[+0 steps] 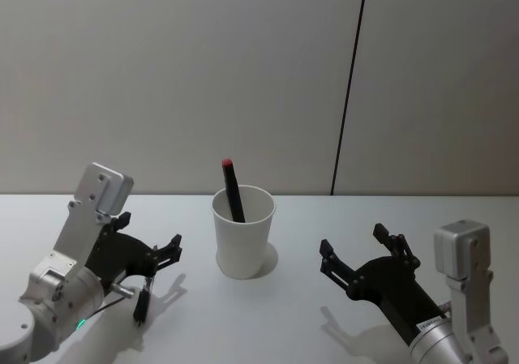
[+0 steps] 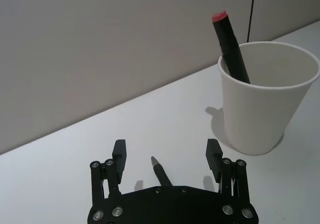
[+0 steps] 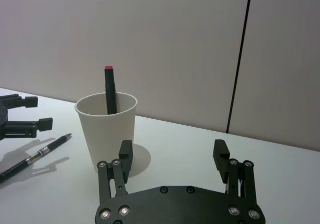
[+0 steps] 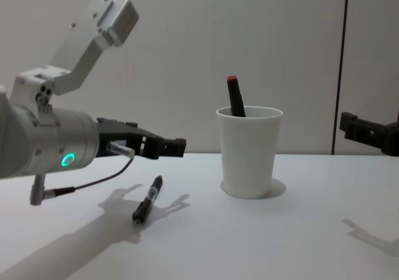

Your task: Place the pen into the pen holder.

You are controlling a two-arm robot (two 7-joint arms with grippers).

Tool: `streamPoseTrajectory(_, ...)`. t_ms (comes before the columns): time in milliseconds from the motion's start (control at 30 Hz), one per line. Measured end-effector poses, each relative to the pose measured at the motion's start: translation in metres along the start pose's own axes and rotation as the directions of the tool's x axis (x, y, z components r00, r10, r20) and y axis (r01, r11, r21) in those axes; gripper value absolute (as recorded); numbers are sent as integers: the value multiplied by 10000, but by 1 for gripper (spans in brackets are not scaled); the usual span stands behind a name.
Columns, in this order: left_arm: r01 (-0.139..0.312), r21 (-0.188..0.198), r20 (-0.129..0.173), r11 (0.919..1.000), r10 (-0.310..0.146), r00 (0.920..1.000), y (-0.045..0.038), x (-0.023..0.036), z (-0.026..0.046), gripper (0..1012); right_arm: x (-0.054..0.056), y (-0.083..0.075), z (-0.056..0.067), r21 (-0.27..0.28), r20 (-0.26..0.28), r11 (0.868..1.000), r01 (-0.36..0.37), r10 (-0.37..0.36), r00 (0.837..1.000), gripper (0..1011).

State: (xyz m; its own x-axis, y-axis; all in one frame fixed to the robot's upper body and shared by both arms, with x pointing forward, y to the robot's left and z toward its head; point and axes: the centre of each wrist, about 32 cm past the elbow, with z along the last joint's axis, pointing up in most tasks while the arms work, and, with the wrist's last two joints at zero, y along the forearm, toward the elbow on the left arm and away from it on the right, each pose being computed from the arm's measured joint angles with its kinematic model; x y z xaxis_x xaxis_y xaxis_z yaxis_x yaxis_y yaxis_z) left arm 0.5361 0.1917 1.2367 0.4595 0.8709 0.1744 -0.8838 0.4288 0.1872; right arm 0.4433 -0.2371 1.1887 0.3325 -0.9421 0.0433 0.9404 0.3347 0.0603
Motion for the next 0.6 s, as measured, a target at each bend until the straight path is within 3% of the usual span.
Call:
streamPoseTrajectory(300, 116, 279, -406, 9995, -104, 9991, -14, 37, -116, 1003, 0, 0, 0, 0, 0, 10000, 0, 0, 10000, 1001)
streamPoseTrajectory(600, 389, 513, -587, 9979, -358, 9976, -29, 47, -191, 1003, 0, 0, 0, 0, 1, 10000, 0, 0, 10000, 1001)
